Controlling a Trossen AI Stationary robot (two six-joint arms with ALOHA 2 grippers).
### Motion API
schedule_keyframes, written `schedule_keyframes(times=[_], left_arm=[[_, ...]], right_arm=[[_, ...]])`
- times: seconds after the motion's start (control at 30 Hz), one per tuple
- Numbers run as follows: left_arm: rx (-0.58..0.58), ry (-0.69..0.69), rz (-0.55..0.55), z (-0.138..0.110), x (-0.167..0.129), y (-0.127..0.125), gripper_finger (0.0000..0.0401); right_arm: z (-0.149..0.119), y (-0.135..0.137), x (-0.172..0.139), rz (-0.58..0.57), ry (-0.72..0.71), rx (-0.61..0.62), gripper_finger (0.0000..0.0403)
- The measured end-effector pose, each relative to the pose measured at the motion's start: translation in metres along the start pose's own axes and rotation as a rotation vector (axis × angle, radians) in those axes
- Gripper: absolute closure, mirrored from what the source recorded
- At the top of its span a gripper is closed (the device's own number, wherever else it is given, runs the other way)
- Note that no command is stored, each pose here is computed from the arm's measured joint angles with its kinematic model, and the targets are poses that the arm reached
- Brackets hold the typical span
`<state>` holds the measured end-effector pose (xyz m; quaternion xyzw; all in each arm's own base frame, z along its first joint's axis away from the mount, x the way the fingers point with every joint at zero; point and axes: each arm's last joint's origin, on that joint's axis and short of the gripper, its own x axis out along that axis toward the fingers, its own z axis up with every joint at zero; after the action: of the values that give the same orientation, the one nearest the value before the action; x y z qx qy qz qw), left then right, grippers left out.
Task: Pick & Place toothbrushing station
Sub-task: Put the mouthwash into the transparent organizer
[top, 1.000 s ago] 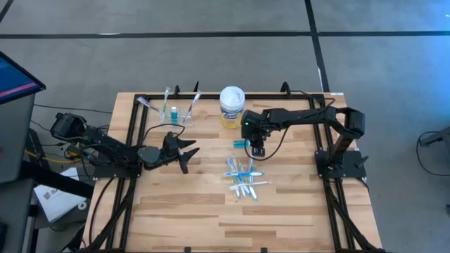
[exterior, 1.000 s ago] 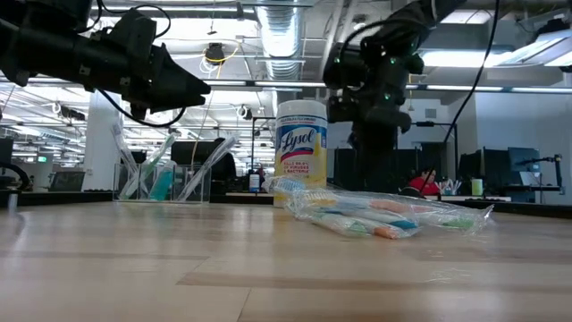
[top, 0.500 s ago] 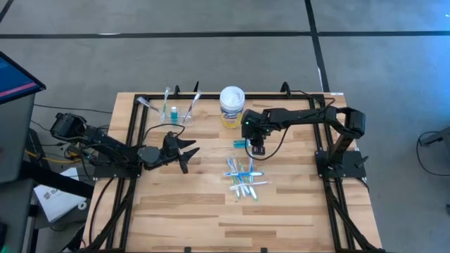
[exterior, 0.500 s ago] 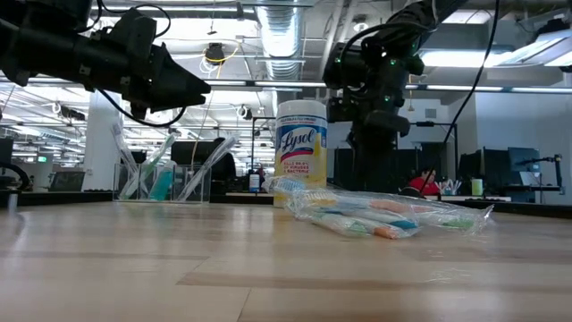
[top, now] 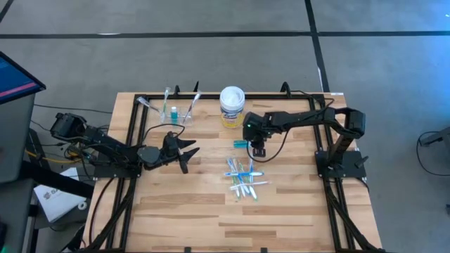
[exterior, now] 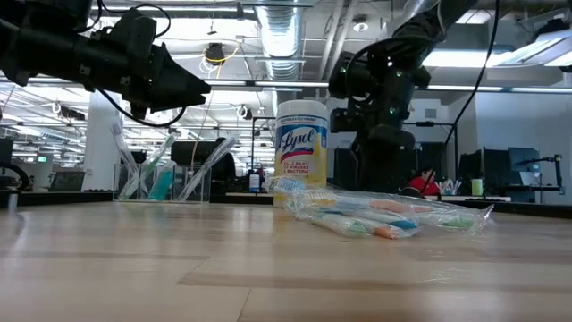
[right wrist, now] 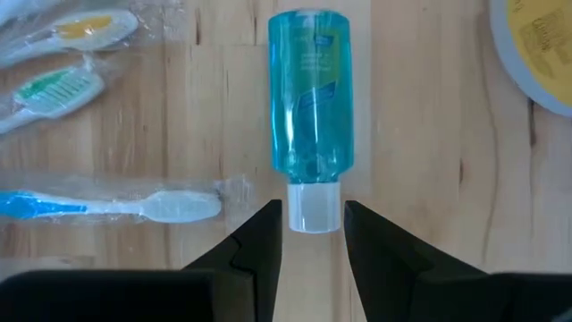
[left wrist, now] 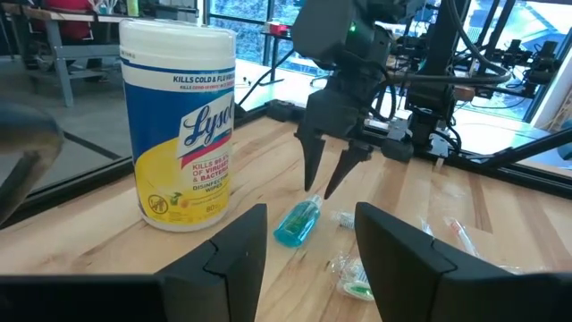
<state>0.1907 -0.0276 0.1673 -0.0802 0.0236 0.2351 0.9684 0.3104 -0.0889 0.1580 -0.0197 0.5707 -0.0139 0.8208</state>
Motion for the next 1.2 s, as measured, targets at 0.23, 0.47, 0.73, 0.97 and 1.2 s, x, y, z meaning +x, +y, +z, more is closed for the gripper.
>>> schedule_keyframes(times=[0.23,0.47,0.73,0.97,1.2], left_arm=[[0.000,0.000,0.000,0.000,0.000,0.000,0.0238],[0.000,0.000,0.000,0.000,0.000,0.000,0.0238],[0.000,0.000,0.000,0.000,0.000,0.000,0.0238],[0.000,0.001,-0.001,0.000,0.000,0.000,0.0238],[0.001,0.001,0.000,0.000,0.000,0.000,0.0238]], right_arm=[[-0.005,0.001,0.008,-0.009,-0.034,-0.005,0.0290],[-0.004,0.001,0.007,-0.013,-0.049,-0.010,0.0290],[-0.004,0.001,0.010,-0.010,-0.041,-0.010,0.0290],[-0.006,0.003,0.036,0.028,0.010,-0.004,0.0289],[-0.002,0.003,0.037,0.031,-0.004,-0.012,0.0290]])
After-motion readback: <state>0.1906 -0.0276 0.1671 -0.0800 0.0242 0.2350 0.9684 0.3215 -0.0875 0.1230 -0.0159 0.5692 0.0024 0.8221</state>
